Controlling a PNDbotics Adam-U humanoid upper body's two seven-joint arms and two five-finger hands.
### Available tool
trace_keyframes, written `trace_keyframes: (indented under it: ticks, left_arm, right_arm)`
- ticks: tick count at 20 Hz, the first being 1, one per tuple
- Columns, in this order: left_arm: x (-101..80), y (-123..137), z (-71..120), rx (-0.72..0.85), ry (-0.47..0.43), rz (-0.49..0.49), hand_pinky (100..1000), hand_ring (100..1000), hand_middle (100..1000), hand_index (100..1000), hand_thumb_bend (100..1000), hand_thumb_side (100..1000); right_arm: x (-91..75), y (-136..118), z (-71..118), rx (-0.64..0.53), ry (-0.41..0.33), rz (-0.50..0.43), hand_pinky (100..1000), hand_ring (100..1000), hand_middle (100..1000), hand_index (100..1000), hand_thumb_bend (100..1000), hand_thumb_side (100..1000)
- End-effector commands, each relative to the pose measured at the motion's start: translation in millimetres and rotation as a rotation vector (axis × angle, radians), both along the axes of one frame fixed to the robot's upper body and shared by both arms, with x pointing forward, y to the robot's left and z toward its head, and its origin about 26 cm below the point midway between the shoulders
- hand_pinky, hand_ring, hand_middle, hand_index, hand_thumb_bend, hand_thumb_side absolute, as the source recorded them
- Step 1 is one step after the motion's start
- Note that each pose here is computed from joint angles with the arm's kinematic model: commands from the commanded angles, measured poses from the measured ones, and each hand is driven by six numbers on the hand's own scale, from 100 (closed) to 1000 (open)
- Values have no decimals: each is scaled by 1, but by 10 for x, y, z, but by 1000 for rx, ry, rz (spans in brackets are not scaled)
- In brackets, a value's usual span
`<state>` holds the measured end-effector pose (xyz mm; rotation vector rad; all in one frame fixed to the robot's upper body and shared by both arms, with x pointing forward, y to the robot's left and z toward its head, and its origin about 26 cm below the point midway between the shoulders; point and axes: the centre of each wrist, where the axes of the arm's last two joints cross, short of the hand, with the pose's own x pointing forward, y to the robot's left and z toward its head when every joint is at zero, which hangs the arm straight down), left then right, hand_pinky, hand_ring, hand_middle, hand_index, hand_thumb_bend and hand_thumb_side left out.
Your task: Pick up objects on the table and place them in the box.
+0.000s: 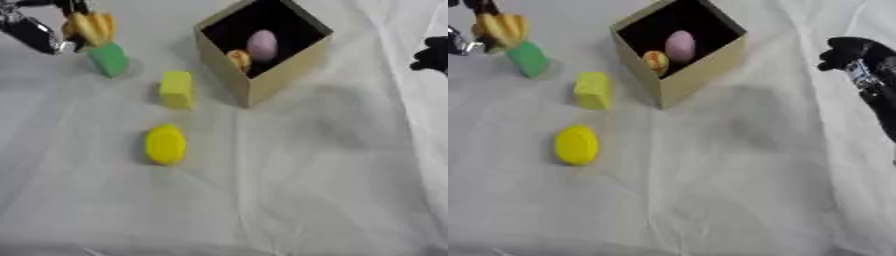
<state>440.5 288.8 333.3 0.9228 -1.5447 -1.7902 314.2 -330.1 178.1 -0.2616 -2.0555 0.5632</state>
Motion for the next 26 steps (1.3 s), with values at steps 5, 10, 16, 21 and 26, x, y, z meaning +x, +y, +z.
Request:
trace_keyframes:
  ticks: [5,10,16,21,26]
  left_arm:
    - [204,-761,291,-56,-22,-155,737,630,583,667,129,241]
    - [365,-1143,202,-81,2,-209,744,632,587,674,115,287]
    - [538,-1225,-3,-71,26,-167,751,653,605,697,171,325]
    - [642,-1166,-155,-59,13,-113,805,748,733,843,306,456]
    - [660,-1143,-166,-46,-34,-112,848,802,800,912,453,570]
  right_arm:
    - [25,30,130,-25,-28,32,905,724,684,818,100,761]
    - [49,88,172,-22,-39,57,905,724,682,818,100,760]
    - [64,131,208,-19,-46,77,904,724,680,817,100,761]
    - [67,145,220,-17,-48,83,904,723,678,817,100,763]
    - [68,144,212,-16,-44,83,904,723,677,816,100,764]
